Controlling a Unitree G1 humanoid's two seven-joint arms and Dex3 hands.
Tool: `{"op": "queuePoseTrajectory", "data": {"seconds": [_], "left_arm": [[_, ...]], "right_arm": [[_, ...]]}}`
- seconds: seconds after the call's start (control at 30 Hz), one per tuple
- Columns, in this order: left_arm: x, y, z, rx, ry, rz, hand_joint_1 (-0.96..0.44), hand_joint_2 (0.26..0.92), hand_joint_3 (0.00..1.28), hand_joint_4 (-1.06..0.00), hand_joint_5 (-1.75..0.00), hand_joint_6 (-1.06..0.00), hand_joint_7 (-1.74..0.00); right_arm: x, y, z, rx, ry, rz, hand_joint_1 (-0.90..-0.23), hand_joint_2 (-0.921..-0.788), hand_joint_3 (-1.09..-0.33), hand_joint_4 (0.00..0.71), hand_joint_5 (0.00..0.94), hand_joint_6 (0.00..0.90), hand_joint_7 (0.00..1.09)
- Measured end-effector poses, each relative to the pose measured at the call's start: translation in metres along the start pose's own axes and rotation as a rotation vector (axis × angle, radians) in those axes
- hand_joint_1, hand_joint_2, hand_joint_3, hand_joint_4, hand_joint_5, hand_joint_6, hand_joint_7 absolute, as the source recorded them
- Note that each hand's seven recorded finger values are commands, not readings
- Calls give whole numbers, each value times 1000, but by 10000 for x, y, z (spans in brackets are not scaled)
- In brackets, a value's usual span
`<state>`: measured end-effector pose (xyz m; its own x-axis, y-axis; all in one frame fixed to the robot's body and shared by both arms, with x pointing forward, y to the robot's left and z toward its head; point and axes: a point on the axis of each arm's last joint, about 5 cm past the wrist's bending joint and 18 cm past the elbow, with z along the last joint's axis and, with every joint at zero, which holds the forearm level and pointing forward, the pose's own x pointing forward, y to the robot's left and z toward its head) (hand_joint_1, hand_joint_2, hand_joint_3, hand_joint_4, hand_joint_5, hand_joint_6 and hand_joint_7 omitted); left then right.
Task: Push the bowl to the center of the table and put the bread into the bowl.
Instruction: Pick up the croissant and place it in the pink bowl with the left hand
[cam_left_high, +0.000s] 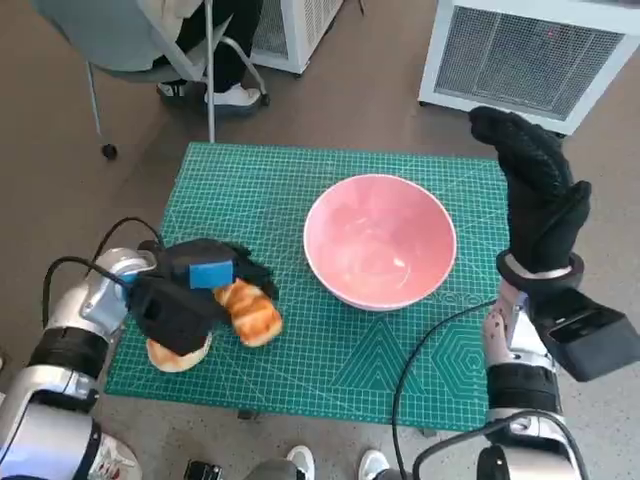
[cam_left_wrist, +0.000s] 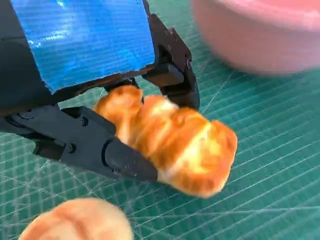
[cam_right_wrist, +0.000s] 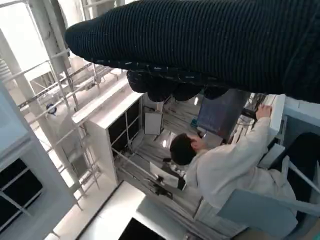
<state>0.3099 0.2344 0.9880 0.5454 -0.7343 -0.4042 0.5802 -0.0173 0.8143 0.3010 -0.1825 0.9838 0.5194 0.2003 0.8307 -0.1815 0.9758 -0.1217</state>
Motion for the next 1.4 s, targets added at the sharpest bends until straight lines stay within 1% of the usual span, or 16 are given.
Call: {"op": "queuePoseTrajectory", "data": {"seconds": [0.07,0.13,0.27,0.3,0.37,0.43,0.6,0.8,0.93,1.07,1.27,1.3,1.4], "left_arm": [[-47,102,46,-4,-40,60,1,918,44,-639,-1370,-787,-831],[-117,242,116,0,-93,149,2,916,40,-642,-1376,-805,-804],[-223,466,243,16,-160,282,1,912,39,-653,-1362,-810,-803],[-253,530,287,27,-179,317,1,909,39,-668,-1310,-792,-863],[-300,634,360,46,-207,375,1,907,39,-681,-1265,-776,-916],[-340,724,432,66,-229,427,1,909,36,-691,-1185,-750,-1016],[-346,880,611,118,-278,515,0,909,29,-708,-1095,-742,-1098],[-207,1007,796,162,-330,534,1,908,24,-709,-1108,-754,-1072],[-59,1046,863,181,-349,523,0,909,24,-706,-1138,-757,-1040],[122,1041,874,187,-349,489,-1,915,25,-695,-1161,-738,-1046],[416,963,834,160,-327,411,-1,920,34,-673,-1205,-723,-1042],[462,943,827,154,-322,395,-1,920,43,-662,-1171,-713,-1097],[581,893,818,146,-309,358,-2,920,53,-649,-1132,-704,-1157]], "right_arm": [[-1,2,0,1,1,0,-599,-921,-783,360,0,238,304],[-1,1,0,1,1,1,-600,-921,-783,360,0,238,304],[-2,2,1,2,1,2,-600,-921,-783,360,0,237,305],[-2,4,0,2,2,2,-600,-921,-783,360,0,237,305],[-1,5,0,2,2,4,-600,-921,-783,361,1,237,306],[-2,6,0,4,2,4,-600,-921,-783,362,1,237,306],[1,-7,7,5,-2,-1,-600,-921,-784,364,2,236,307],[5,-10,11,4,-4,2,-597,-921,-787,365,2,234,308],[3,-12,11,2,-4,3,-595,-921,-791,365,2,233,309],[-2,-17,13,0,-4,3,-592,-921,-794,365,2,231,310],[-7,-23,16,-4,-4,2,-589,-921,-795,367,2,230,313],[-6,-23,18,-4,-5,1,-589,-921,-795,367,2,229,313],[-2,-26,28,-9,-11,-2,-589,-921,-795,367,2,229,314]]}}
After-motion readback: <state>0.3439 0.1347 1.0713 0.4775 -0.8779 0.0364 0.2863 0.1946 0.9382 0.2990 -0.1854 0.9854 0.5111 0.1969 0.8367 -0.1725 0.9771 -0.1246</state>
